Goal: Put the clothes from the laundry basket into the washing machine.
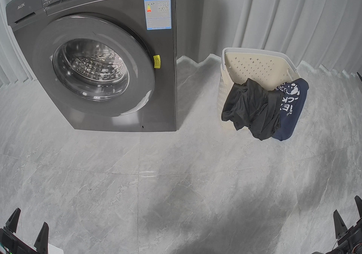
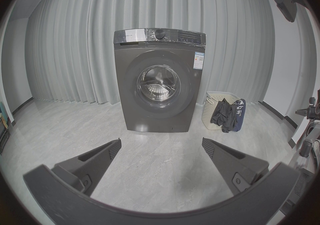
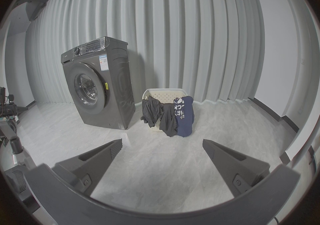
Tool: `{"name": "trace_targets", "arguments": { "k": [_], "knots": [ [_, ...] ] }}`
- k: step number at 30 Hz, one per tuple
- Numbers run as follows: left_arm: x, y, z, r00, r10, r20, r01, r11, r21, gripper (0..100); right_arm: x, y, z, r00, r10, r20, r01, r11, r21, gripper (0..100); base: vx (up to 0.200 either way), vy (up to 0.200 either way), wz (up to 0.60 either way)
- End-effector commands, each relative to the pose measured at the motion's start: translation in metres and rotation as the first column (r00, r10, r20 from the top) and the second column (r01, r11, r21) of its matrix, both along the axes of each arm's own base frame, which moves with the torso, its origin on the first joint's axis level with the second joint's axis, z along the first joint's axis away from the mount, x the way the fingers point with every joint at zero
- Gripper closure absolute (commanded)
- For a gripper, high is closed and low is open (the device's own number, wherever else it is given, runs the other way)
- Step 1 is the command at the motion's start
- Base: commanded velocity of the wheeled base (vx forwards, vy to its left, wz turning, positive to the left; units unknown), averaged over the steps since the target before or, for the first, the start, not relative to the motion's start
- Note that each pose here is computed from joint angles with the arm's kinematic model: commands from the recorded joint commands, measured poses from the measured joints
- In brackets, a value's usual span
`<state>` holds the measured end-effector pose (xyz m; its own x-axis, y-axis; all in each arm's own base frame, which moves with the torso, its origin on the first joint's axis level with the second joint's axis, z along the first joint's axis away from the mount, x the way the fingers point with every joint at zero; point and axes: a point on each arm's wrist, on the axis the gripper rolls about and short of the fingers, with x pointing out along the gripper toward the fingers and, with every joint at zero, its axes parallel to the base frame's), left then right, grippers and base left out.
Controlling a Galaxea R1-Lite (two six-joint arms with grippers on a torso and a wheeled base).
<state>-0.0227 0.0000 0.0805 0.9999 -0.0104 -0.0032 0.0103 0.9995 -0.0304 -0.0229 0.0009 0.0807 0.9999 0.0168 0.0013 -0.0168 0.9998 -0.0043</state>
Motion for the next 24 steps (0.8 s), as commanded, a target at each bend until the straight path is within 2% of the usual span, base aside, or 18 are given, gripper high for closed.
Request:
{"name": "trace_targets", "arguments": {
  "k": [1,22,24],
  "knots": [
    [0.0003,0.0000,-0.0043,1.000,0.000,-0.004,0.000,1.000,0.000,0,0.0011,0.0000,-0.0050,1.000,0.000,-0.015,0.000,1.000,0.000,0,0.000,0.000,0.00],
    [0.0003,0.0001,-0.0043,1.000,0.006,-0.005,-0.006,1.000,-0.003,0,0.0011,0.0000,-0.0050,1.000,0.000,-0.015,0.000,1.000,0.000,0,0.000,-0.200,0.00],
    [0.0003,0.0001,-0.0043,1.000,0.006,-0.005,-0.006,1.000,-0.005,0,0.0011,0.0000,-0.0050,1.000,0.000,-0.015,0.000,1.000,0.000,0,0.000,0.000,0.00]
  ]
}}
